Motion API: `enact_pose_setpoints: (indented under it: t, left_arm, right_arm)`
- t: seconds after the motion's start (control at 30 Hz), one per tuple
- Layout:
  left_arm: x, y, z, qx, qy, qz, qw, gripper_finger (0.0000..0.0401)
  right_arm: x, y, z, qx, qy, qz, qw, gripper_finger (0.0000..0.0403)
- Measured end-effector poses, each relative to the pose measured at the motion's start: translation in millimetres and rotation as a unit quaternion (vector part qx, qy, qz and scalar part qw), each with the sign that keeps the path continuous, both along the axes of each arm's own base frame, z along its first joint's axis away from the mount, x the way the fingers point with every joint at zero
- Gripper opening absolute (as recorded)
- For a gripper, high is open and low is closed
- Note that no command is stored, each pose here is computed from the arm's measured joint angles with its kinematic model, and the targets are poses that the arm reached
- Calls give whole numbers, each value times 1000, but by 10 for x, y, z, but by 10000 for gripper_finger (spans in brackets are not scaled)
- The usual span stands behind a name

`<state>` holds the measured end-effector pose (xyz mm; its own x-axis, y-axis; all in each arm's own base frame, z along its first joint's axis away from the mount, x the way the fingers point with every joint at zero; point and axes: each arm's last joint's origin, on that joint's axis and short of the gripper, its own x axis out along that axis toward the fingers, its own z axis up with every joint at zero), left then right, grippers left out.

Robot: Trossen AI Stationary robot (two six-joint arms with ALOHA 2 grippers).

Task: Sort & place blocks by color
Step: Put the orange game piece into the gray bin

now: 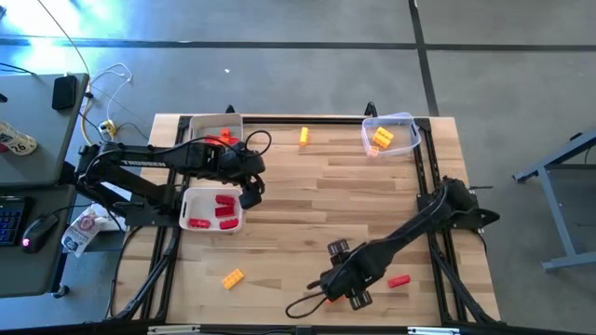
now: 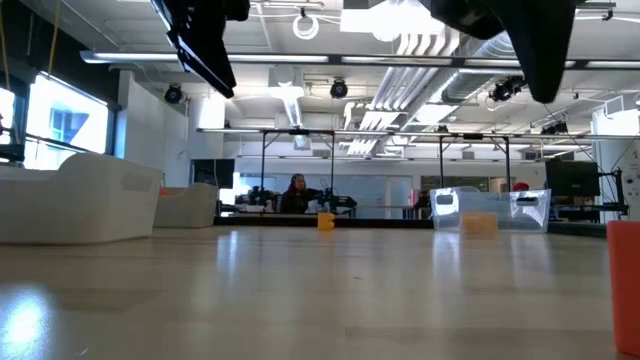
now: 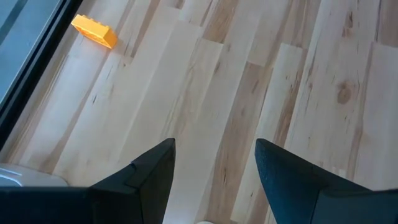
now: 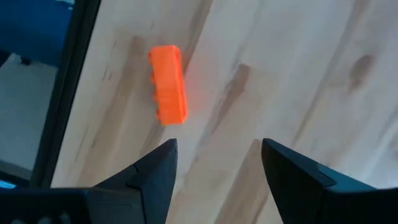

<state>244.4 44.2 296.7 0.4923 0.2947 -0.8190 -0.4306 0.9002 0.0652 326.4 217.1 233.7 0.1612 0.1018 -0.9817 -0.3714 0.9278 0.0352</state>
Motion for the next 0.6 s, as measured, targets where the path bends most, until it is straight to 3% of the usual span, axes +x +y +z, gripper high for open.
enact_pose_setpoints:
  t: [0.6]
  left_arm:
    - [12,2,8,1,-8,1,1000,209]
  right_arm:
    - [138,275,-484,43,27,25,998,217]
